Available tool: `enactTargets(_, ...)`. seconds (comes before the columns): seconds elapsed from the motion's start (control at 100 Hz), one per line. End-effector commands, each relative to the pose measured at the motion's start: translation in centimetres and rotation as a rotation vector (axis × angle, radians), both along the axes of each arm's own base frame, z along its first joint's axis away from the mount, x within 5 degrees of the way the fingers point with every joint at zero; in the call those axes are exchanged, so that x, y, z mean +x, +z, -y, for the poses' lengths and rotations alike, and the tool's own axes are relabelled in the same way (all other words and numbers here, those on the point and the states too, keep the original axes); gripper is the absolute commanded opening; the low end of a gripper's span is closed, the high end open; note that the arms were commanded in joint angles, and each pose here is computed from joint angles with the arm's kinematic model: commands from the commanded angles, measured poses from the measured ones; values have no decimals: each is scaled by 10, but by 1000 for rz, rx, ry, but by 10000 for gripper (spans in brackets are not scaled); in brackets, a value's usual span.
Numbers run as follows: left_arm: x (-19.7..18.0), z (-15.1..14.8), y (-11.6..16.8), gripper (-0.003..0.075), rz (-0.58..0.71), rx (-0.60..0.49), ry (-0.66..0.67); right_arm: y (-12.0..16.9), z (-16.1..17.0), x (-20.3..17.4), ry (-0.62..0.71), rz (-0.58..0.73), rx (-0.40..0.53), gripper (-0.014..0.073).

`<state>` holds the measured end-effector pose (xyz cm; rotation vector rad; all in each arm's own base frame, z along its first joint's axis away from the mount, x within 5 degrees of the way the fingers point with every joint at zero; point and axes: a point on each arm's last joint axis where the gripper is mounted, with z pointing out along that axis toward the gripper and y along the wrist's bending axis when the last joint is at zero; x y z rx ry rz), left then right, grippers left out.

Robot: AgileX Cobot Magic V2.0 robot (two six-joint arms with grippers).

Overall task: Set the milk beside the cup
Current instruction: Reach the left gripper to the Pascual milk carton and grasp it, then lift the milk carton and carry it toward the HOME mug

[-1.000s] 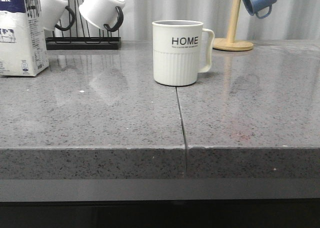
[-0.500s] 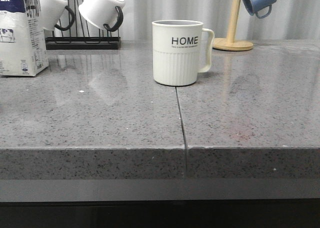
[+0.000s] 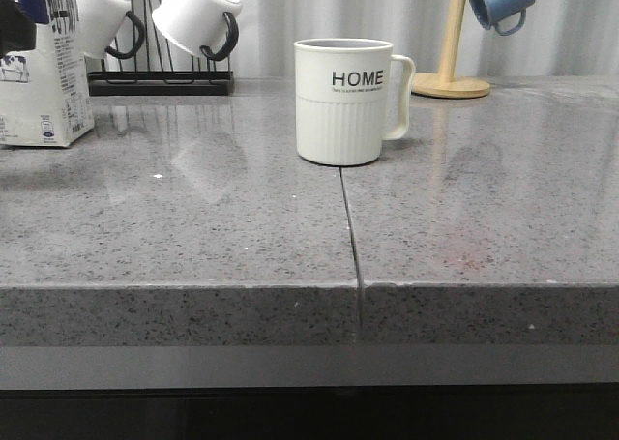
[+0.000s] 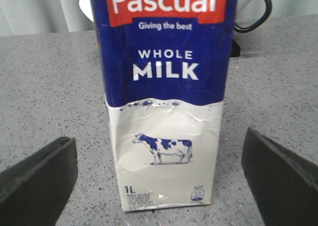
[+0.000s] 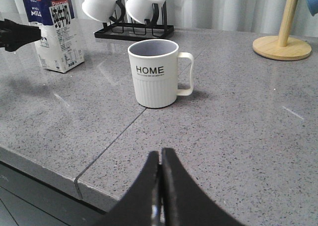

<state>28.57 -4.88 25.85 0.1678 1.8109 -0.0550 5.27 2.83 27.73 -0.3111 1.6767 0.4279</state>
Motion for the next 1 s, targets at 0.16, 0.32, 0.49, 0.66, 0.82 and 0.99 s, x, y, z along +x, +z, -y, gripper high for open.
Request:
enactTargets(0.16, 21, 4, 21, 638, 132, -32, 16, 15, 1, 0, -11, 84, 32, -65)
enactTargets(0.32, 35, 6, 22, 637, 156, -40, 24, 15, 1, 0, -11, 84, 32, -65)
enactTargets(0.49, 52, 9, 22, 637, 160, -43, 24, 15, 1, 0, -11, 84, 32, -65)
enactTargets(0.66, 62, 11, 18, 606, 154, -50, 32, 15, 1, 0, -11, 84, 32, -65)
enactTargets(0.82, 63, 10, 17, 437, 155, -65, 45, 15, 1, 0, -11, 84, 32, -65)
enactTargets(0.99, 62, 10, 15, 285, 133, -63, 42, 15, 1, 0, -11, 84, 32, -65)
